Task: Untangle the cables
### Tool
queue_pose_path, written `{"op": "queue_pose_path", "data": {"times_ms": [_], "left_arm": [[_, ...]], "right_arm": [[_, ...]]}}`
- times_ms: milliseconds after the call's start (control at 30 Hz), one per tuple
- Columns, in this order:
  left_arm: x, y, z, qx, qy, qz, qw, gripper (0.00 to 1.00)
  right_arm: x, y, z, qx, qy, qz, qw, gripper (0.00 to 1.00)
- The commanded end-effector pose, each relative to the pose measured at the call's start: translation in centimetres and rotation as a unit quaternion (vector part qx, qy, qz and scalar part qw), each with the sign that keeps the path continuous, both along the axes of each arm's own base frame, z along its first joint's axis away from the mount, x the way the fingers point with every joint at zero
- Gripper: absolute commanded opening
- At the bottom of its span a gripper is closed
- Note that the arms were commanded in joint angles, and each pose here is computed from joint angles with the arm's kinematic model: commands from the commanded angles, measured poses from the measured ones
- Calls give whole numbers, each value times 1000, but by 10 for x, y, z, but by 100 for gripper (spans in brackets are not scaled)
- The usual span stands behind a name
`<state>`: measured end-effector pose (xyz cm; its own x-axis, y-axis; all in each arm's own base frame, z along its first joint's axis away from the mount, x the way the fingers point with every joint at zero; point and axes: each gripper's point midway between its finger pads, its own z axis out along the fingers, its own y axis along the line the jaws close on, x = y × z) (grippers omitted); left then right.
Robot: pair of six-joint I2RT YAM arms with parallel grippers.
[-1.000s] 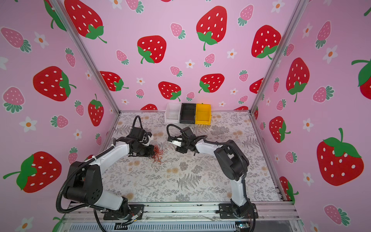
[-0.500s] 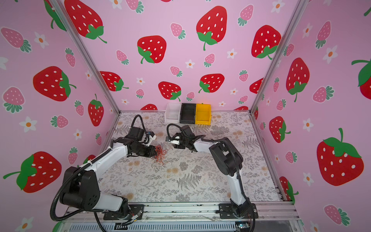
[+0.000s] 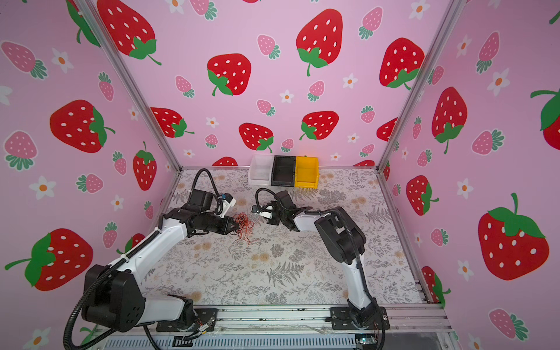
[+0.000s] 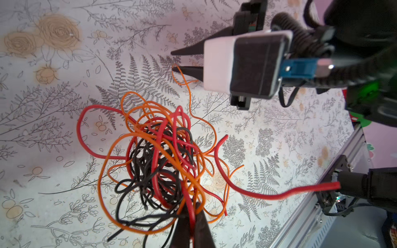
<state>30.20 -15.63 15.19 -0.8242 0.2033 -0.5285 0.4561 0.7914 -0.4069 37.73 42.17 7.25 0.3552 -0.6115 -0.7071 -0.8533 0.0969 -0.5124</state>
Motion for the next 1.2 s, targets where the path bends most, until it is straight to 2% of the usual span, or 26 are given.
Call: {"op": "queue_pose_path", "data": {"times_ms": [0,100,233,367,633,800,967,1167], "left_arm": [[5,-11,31,-31,-47,-25,998,0],[3,-11,32,-30,-51,-25,998,0],[5,-8,35,-24,-57,-18,998,0],[8,-3,37,-18,-69,-1,997,0],[17,0,26,-27,-53,23,998,0],[21,6,12,-14,-40,38,998,0],[25,18,0,8,-31,60,998,0],[24,26,-9,18,-23,74,997,0]], "right_arm": [[-5,-3,11,43,7,5,999,8],[-5,-10,22,63,1,-3,998,0],[8,-31,40,94,11,-54,994,0],[27,-73,70,145,31,-129,981,0],[25,-158,83,133,20,-238,962,0],[31,-207,88,131,21,-318,939,0],[42,-263,102,155,13,-403,902,0],[44,-325,99,133,7,-486,864,0]]}}
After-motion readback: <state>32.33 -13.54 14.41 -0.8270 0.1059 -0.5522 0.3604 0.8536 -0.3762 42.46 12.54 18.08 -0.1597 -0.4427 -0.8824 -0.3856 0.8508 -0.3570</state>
